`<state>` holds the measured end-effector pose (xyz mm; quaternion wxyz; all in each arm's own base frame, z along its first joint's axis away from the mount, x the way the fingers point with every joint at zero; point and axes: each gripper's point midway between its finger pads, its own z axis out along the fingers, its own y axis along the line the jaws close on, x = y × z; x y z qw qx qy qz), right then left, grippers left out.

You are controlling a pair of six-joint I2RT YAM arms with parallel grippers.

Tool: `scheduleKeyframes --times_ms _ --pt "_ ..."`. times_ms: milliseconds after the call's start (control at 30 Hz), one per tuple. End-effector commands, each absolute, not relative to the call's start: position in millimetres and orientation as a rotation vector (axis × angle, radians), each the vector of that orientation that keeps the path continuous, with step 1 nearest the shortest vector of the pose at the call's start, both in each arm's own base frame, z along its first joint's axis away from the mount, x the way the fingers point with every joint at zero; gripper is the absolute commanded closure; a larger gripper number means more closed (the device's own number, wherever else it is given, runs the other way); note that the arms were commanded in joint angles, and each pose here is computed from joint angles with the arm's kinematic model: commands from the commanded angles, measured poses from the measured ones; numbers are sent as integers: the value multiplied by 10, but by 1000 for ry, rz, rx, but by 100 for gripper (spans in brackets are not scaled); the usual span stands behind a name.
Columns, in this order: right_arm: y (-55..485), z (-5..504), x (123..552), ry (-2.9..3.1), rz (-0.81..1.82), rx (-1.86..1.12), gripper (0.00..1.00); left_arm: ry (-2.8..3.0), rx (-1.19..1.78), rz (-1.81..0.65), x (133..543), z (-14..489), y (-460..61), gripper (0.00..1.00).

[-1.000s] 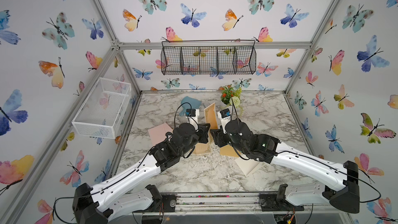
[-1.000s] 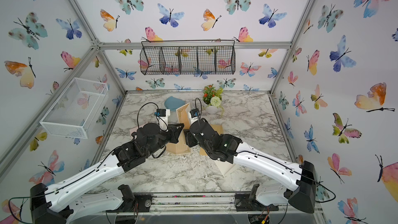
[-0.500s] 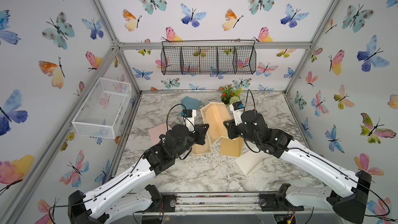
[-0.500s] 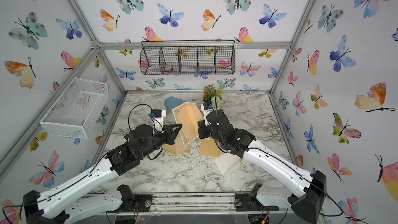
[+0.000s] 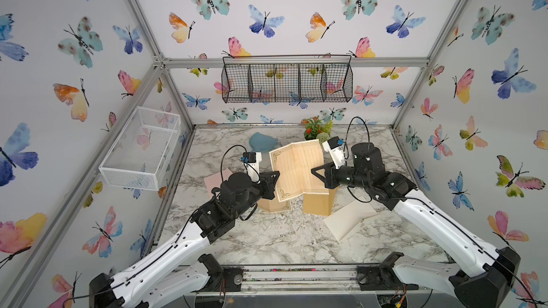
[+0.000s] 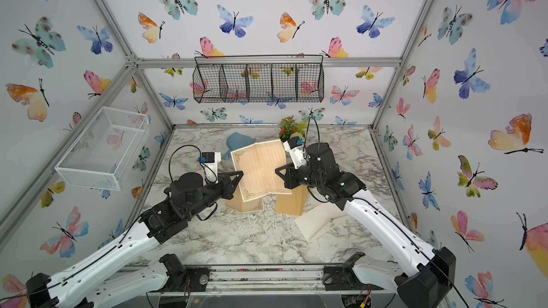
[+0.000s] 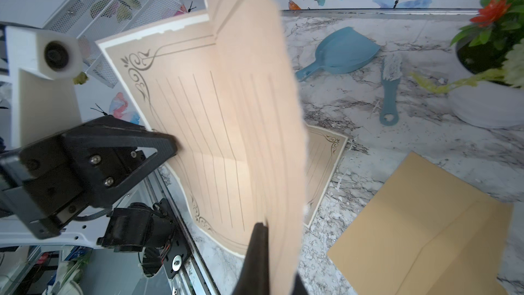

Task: Take the letter paper out of the envelope
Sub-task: Unfold the letter paper.

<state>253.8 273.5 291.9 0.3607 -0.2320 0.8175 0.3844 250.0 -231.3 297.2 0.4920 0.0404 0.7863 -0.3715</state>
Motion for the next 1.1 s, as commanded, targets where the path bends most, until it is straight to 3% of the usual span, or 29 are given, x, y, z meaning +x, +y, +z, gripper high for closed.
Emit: scheduleKeyframes --times_ms 0,933,1067 --pt "2750 3047 2399 2051 1092 -680 98 1882 107 -925 2459 3061 -2264 100" --pt "2492 3131 2392 2045 1143 -695 98 1886 89 -930 2476 3020 -2166 100" --pt "2494 3135 2389 2041 1158 -697 98 1893 87 -933 2495 2982 -2174 92"
